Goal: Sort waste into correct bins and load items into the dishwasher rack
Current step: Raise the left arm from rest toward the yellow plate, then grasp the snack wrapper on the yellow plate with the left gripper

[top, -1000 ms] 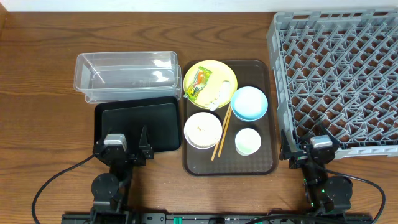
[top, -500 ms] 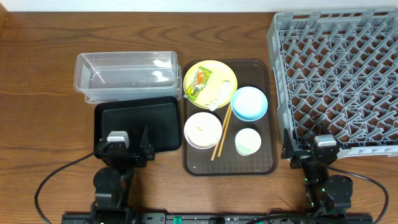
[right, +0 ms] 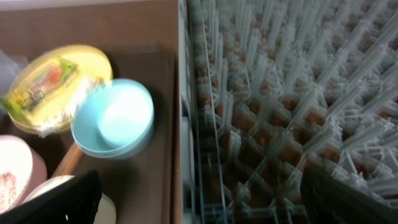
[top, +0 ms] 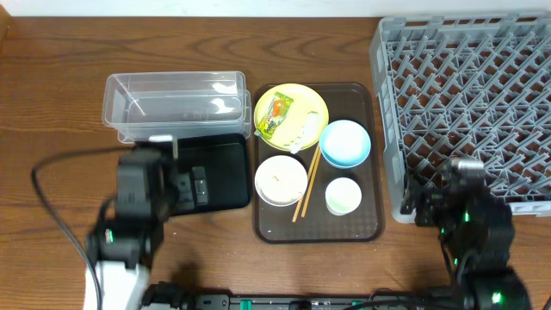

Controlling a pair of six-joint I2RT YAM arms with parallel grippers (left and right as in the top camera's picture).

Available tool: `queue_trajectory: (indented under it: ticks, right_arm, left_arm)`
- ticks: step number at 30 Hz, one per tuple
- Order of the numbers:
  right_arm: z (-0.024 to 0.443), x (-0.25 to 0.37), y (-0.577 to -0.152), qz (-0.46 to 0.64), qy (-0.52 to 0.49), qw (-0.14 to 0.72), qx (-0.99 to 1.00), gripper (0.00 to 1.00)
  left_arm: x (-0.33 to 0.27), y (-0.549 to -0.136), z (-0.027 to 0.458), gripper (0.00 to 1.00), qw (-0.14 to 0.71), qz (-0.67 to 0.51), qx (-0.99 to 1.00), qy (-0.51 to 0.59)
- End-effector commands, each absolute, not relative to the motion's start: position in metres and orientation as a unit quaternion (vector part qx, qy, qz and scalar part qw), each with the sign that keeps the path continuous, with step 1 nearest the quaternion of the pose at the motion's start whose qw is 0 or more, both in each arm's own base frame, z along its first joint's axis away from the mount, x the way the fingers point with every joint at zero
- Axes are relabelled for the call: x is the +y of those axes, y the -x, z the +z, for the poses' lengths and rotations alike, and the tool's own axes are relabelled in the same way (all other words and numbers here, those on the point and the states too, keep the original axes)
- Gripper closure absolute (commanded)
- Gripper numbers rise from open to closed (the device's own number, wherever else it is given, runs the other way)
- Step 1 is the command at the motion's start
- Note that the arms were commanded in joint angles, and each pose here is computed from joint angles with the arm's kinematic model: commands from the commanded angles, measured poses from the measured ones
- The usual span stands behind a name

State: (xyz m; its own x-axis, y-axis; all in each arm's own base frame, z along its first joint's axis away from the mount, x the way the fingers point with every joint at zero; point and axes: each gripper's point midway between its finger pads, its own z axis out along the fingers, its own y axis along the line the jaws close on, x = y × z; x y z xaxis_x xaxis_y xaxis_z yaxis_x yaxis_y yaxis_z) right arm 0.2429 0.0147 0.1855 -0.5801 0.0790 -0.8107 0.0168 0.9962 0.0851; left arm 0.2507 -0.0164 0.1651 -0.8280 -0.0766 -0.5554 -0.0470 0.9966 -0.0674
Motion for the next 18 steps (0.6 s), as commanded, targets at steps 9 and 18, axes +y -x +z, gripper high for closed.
queue_trajectory:
  ticks: [9,18]
  right_arm:
    - [0.174,0.017,-0.270,0.013,-0.020,0.336,0.942,0.01]
    - [0.172,0.017,-0.270,0.012,-0.021,0.333,0.943,0.01]
  left_arm:
    - [-0.054,-0.300,0.196,0.02,0.255,-0.119,0.960,0.006]
    - [-0.121,-0.379,0.204,0.00,0.366,-0.145,0.914,-0.094]
